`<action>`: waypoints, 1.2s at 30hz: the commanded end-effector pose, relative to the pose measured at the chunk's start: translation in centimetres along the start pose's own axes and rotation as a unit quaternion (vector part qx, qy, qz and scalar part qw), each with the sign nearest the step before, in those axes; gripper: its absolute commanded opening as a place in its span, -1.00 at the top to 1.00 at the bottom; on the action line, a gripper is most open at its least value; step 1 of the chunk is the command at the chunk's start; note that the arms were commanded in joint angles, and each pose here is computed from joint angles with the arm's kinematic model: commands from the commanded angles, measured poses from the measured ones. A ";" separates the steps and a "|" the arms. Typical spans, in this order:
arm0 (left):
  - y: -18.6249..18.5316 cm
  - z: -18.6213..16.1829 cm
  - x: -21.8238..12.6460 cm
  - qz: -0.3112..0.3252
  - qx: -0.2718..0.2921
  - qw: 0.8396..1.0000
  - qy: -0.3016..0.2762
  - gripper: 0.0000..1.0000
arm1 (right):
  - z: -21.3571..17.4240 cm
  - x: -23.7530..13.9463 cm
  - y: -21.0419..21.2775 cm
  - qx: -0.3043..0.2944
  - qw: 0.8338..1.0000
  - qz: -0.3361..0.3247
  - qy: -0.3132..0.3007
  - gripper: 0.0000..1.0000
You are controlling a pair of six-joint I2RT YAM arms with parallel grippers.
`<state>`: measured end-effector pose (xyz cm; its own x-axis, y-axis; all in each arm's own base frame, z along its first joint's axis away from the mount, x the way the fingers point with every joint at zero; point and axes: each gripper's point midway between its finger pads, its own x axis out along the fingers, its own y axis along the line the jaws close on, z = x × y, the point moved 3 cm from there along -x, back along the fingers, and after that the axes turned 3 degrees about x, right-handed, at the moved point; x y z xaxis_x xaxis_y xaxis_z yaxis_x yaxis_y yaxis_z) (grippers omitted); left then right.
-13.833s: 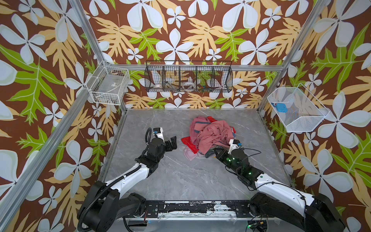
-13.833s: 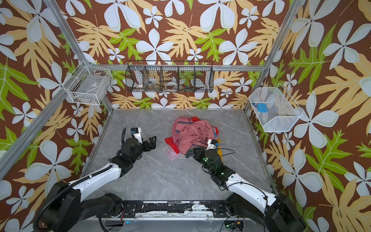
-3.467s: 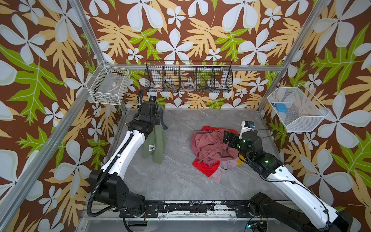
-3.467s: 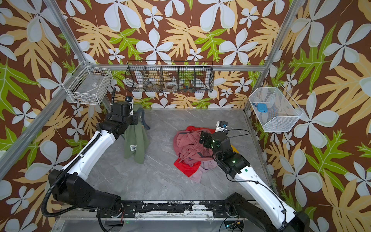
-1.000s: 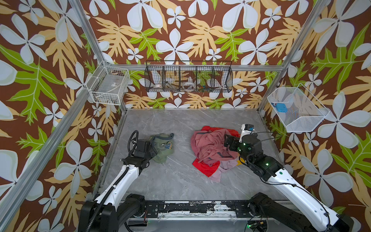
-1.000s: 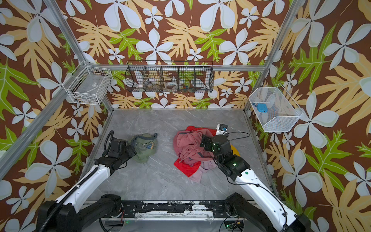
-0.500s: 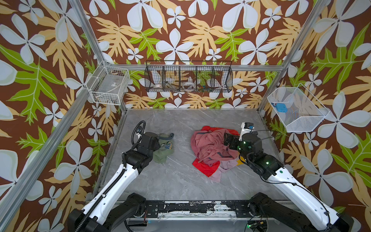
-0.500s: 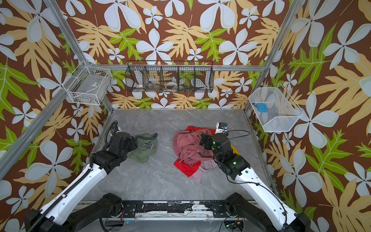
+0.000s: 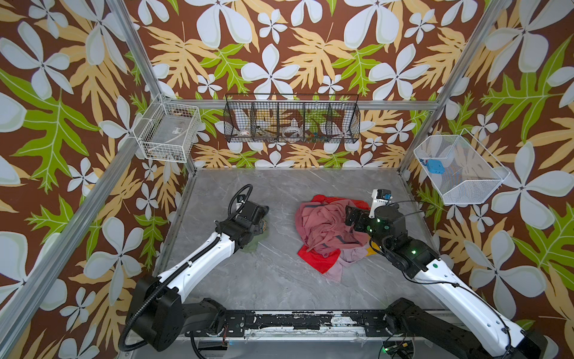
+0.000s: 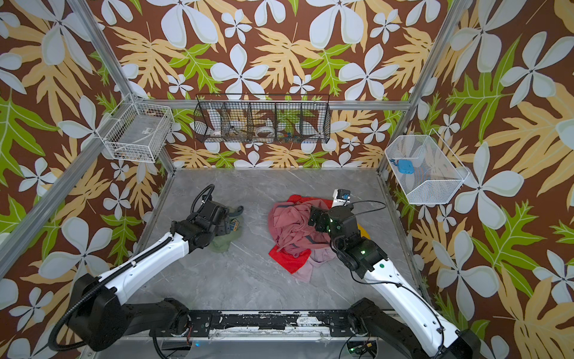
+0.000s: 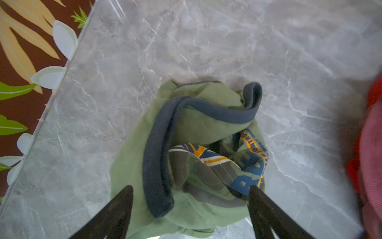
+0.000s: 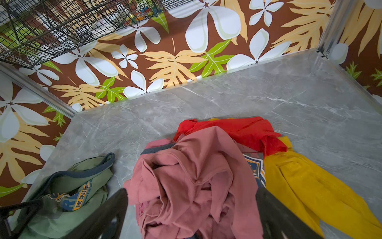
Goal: Pick out a specific cloth from the pile
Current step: 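Open the left gripper and lift it off the green shirt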
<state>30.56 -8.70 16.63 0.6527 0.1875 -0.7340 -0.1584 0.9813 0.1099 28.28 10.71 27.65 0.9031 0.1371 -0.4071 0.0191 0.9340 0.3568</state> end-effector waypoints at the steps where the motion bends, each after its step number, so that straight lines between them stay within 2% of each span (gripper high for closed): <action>1: -1.1 -0.8 1.0 -0.019 0.020 0.999 0.024 -1.00 | 0.0 0.0 0.3 -0.007 1.000 0.007 0.004 -0.92; 5: -2.0 -1.7 2.6 -0.030 0.032 0.998 0.037 -1.00 | 0.0 0.3 0.6 -0.014 1.000 0.009 0.014 -0.92; 11: -3.0 -3.5 5.9 -0.034 0.058 0.993 0.094 -1.00 | 0.2 0.3 0.6 -0.025 1.000 0.002 0.017 -0.92; 17: -4.1 -4.7 7.7 -0.063 0.068 0.987 0.129 -0.88 | 0.4 -0.1 0.2 -0.024 1.000 -0.003 0.005 -0.94; 20: -4.4 -5.1 8.4 -0.075 0.069 0.984 0.145 -0.65 | 0.6 -0.4 0.3 -0.027 1.000 0.000 0.002 -0.94; 23: -4.0 -5.1 9.1 -0.088 0.048 0.983 0.152 -0.27 | 0.8 -0.7 0.2 -0.027 1.000 0.000 -0.003 -0.94; 27: -2.8 -3.9 10.0 -0.094 0.017 0.985 0.146 0.35 | 0.8 -0.8 0.0 -0.027 1.000 -0.001 -0.009 -0.95; 29: -2.5 -3.4 10.2 -0.085 0.024 0.986 0.142 0.49 | 0.8 -0.7 0.1 -0.027 1.000 -0.001 -0.009 -0.95; 36: -1.7 -1.8 11.7 -0.064 0.019 0.989 0.133 0.71 | 0.9 -0.6 0.2 -0.029 1.000 -0.001 -0.007 -0.95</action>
<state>36.66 -8.86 6.88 0.4508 0.0362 -0.8919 -0.0459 0.9988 0.0174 28.02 10.58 28.18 0.9005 0.1368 -0.4128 -0.0027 0.9509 0.3094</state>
